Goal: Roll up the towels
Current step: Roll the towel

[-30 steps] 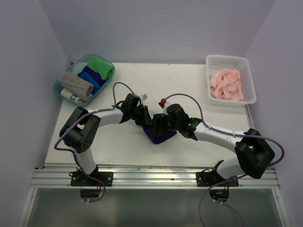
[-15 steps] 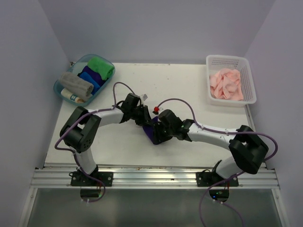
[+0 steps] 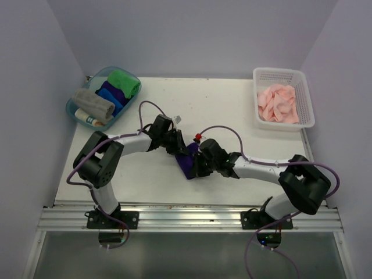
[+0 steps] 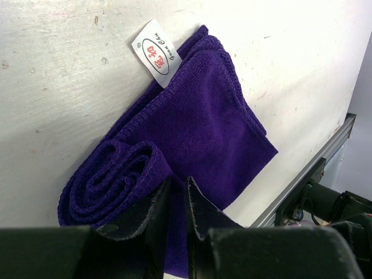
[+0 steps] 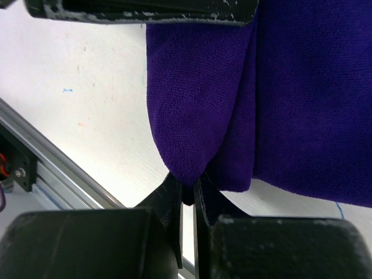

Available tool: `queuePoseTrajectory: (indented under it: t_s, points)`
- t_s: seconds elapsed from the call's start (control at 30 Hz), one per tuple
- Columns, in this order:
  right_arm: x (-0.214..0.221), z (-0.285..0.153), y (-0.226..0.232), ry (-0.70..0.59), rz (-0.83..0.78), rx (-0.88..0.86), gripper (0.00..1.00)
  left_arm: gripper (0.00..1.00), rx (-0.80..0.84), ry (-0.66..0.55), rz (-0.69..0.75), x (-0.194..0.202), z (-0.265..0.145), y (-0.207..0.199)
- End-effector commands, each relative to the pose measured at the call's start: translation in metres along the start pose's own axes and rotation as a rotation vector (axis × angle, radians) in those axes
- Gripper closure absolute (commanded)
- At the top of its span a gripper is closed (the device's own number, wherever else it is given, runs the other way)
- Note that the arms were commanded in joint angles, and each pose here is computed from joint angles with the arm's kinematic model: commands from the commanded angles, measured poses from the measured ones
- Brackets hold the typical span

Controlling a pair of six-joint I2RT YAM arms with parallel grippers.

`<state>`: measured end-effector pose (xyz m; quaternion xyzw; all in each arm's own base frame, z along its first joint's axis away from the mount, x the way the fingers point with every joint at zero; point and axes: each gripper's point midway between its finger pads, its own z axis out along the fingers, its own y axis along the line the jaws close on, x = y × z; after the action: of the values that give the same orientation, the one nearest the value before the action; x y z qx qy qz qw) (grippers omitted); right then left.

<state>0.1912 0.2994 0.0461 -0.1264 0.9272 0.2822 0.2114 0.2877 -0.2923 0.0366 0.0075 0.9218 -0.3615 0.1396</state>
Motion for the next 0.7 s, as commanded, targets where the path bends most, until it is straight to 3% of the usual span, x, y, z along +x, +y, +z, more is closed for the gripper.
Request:
queuePoseTrajectory:
  t_s: [0.0,0.23,0.27,0.3,0.4,0.47,0.57,0.67]
  points:
    - [0.016,0.003,0.009,0.021,0.075,-0.085,1.00,0.80,-0.119,0.013,0.024,0.010,0.001,0.030]
    - [0.034,0.016,-0.006,0.057,0.111,-0.059,0.98,0.80,-0.114,0.026,0.023,0.013,0.003,0.032]
    - [0.029,0.014,-0.004,0.048,0.099,-0.060,0.92,0.80,-0.111,0.022,0.025,0.011,0.002,0.031]
    - [0.030,0.012,-0.005,0.053,0.095,-0.046,0.79,0.80,-0.112,0.023,0.028,0.012,0.002,0.032]
    - [0.015,-0.004,-0.009,0.014,0.045,0.014,0.61,0.80,-0.112,0.028,0.027,0.013,0.002,0.032]
    - [0.000,-0.022,-0.012,-0.035,-0.002,0.066,0.57,0.80,-0.112,0.031,0.027,0.014,0.002,0.033]
    - [-0.021,-0.046,-0.015,-0.105,-0.060,0.132,0.57,0.80,-0.107,0.038,0.026,0.015,0.003,0.032]
    - [-0.038,-0.062,-0.011,-0.161,-0.105,0.164,0.70,0.80,-0.106,0.040,0.024,0.015,0.004,0.032]
